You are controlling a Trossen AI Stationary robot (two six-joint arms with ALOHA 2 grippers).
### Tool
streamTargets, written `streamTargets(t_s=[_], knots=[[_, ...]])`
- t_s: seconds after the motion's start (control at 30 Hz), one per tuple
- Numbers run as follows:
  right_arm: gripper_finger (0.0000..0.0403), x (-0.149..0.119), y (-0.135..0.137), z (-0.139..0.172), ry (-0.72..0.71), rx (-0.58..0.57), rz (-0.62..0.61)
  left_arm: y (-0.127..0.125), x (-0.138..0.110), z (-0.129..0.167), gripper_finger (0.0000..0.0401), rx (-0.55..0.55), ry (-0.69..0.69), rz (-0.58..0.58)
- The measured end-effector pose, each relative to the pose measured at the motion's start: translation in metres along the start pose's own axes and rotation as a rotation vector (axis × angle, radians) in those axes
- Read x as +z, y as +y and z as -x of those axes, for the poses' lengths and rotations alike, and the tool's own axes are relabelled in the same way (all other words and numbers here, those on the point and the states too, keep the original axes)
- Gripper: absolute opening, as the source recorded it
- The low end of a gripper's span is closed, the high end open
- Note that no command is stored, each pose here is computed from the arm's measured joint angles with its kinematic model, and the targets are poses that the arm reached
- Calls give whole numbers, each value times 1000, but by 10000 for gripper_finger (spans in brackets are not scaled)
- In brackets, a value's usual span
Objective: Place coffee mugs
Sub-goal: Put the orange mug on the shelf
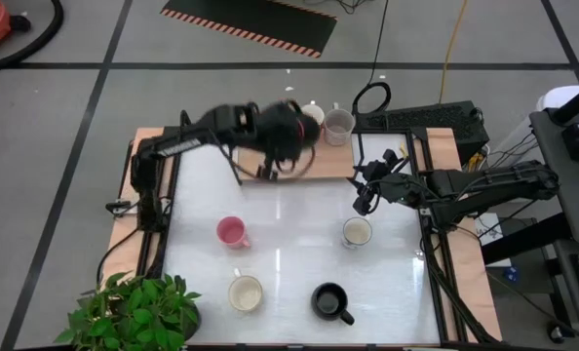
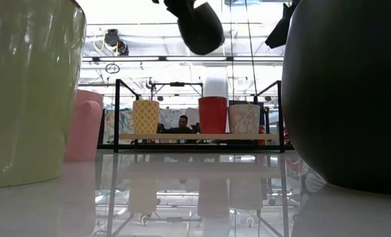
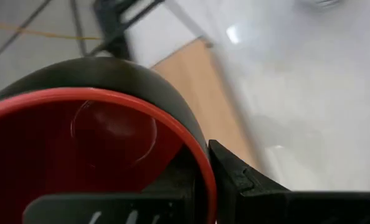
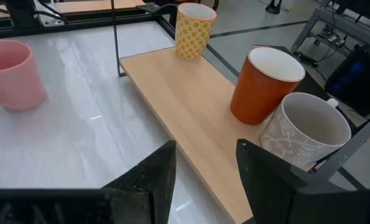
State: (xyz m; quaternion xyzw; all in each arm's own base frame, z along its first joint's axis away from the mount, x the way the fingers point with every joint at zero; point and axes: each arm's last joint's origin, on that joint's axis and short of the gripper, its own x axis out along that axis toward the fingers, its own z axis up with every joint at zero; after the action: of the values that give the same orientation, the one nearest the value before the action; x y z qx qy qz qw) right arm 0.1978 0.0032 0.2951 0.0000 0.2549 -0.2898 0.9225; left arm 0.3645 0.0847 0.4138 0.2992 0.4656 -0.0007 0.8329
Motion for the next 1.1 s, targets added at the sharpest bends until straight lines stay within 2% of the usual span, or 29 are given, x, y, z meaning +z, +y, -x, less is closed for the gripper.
streamTargets(t_s=[0.13, 0.23, 0.37, 0.57, 0.7, 0.83, 1.1], knots=[[157, 0, 0, 0, 0, 0, 8, 30, -29, -2, 22, 37, 52, 26], [157, 0, 0, 0, 0, 0, 8, 46, -51, -8, 22, 8, 76, 73], [157, 0, 0, 0, -1, -1, 19, 68, -74, -11, 22, 50, 94, 47], [157, 1, 0, 0, -9, 0, 19, 85, -93, -15, 22, 87, 110, 107], [157, 2, 0, 0, -21, 2, 13, 102, -98, -21, 22, 159, 38, 123], [157, 3, 1, 0, -25, 3, 10, 109, -114, -30, 22, 110, 35, 195], [157, 3, 1, 0, -24, 2, 12, 102, -127, -65, 22, -38, 146, 233]])
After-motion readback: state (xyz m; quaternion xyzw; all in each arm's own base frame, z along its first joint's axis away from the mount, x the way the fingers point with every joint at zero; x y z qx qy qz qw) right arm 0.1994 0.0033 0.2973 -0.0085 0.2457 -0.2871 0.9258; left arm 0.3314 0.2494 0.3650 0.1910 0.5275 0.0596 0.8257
